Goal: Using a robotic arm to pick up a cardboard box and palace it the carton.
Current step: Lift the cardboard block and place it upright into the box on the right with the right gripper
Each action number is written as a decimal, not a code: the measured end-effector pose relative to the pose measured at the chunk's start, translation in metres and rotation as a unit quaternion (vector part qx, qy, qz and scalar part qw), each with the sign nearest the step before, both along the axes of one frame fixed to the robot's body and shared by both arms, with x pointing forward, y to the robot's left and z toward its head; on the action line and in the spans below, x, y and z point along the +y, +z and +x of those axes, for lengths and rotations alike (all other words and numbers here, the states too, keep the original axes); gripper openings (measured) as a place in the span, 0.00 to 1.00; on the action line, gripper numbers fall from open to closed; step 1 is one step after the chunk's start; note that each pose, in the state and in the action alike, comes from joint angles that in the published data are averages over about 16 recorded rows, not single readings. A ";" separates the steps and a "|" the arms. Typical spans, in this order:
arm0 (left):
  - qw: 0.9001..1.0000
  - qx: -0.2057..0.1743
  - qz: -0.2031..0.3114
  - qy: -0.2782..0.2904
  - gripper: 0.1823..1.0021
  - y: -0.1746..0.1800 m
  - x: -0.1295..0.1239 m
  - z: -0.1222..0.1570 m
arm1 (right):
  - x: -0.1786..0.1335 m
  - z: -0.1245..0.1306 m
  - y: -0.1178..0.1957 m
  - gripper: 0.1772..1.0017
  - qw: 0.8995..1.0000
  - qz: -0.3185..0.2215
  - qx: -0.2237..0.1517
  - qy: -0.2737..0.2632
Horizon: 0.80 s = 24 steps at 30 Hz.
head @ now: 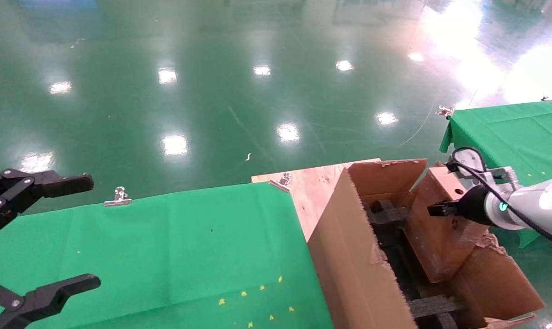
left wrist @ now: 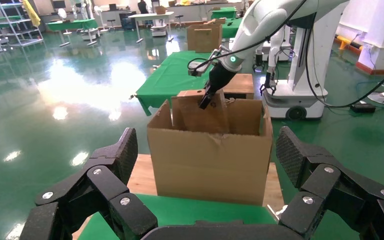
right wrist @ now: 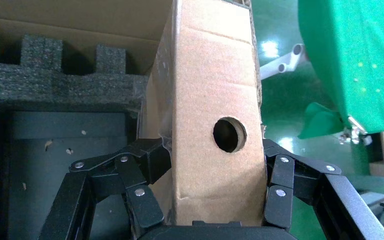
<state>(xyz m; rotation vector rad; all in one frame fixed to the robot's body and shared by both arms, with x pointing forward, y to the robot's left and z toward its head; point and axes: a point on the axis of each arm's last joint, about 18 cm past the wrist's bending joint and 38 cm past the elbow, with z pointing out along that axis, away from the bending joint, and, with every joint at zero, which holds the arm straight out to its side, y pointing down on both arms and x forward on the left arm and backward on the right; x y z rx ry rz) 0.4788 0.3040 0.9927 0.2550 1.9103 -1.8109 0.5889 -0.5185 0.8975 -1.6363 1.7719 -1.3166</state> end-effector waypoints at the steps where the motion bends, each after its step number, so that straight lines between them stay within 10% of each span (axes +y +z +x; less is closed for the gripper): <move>1: 1.000 0.000 0.000 0.000 1.00 0.000 0.000 0.000 | 0.001 0.001 -0.002 0.14 1.000 0.000 0.001 0.001; 24: 1.000 0.000 0.000 0.000 1.00 0.000 0.000 0.000 | 0.017 0.008 -0.046 0.14 0.999 0.012 0.027 -0.011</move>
